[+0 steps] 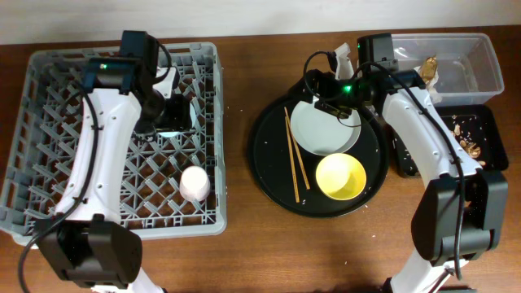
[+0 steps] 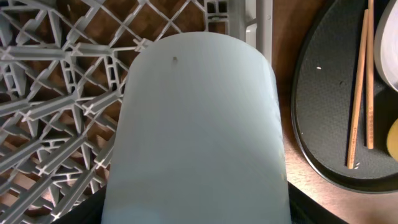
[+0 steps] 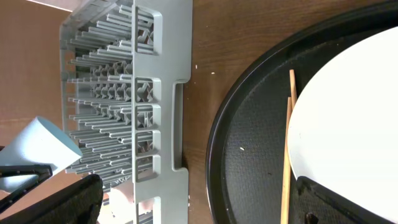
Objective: Sort waste into correct bins and load items into the dishwasher rack
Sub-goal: 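Place the blue cup upside down in the rack with the left gripper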
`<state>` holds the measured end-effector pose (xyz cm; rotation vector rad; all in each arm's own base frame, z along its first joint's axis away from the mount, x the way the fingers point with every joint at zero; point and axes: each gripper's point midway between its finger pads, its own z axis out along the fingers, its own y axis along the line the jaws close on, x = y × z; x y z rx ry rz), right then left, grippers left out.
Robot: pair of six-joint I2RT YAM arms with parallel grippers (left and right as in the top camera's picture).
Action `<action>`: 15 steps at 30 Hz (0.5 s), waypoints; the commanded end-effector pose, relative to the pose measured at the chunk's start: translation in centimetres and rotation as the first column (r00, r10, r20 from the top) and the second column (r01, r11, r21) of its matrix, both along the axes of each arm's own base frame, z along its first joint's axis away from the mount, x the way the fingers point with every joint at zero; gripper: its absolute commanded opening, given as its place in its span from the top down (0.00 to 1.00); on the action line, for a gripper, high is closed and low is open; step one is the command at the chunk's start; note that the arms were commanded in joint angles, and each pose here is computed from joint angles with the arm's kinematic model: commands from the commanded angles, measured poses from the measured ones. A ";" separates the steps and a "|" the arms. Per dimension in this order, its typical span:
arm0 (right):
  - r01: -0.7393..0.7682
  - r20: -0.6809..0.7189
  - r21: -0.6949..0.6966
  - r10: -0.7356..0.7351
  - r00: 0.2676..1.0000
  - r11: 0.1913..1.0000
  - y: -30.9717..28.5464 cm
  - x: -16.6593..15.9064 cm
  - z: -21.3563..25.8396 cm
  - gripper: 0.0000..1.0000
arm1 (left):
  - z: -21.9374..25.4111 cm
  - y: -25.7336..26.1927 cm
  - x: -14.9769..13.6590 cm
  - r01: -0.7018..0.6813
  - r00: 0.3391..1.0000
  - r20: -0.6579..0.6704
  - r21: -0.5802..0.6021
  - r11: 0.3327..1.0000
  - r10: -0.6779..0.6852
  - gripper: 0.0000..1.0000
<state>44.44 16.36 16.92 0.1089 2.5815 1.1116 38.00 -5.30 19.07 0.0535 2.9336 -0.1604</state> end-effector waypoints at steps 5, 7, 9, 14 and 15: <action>0.019 -0.011 -0.060 -0.020 1.000 0.998 -0.7 -0.3 -0.6 0.01 | -4.6 -2.3 0.8 0.049 0.993 -0.107 0.045 0.998 -0.044 0.46; 0.019 -0.014 -0.061 -0.020 1.000 0.998 -0.7 -0.4 -0.6 0.02 | -6.0 -2.3 0.8 0.052 0.989 -0.142 0.050 0.997 -0.044 0.46; 0.019 -0.014 -0.061 -0.020 1.000 0.998 -0.7 -0.4 -0.6 0.02 | -6.9 -2.3 0.8 0.053 0.985 -0.167 0.053 0.997 -0.044 0.46; 0.019 -0.014 -0.061 -0.020 1.000 0.998 -0.7 -0.4 -0.6 0.02 | -8.2 -1.7 0.5 0.056 0.977 -0.212 0.088 0.995 -0.036 0.46; 0.019 -0.014 -0.061 -0.020 1.000 0.998 -0.7 -0.4 -0.6 0.02 | -8.2 -1.7 0.5 0.056 0.977 -0.212 0.088 0.995 -0.036 0.36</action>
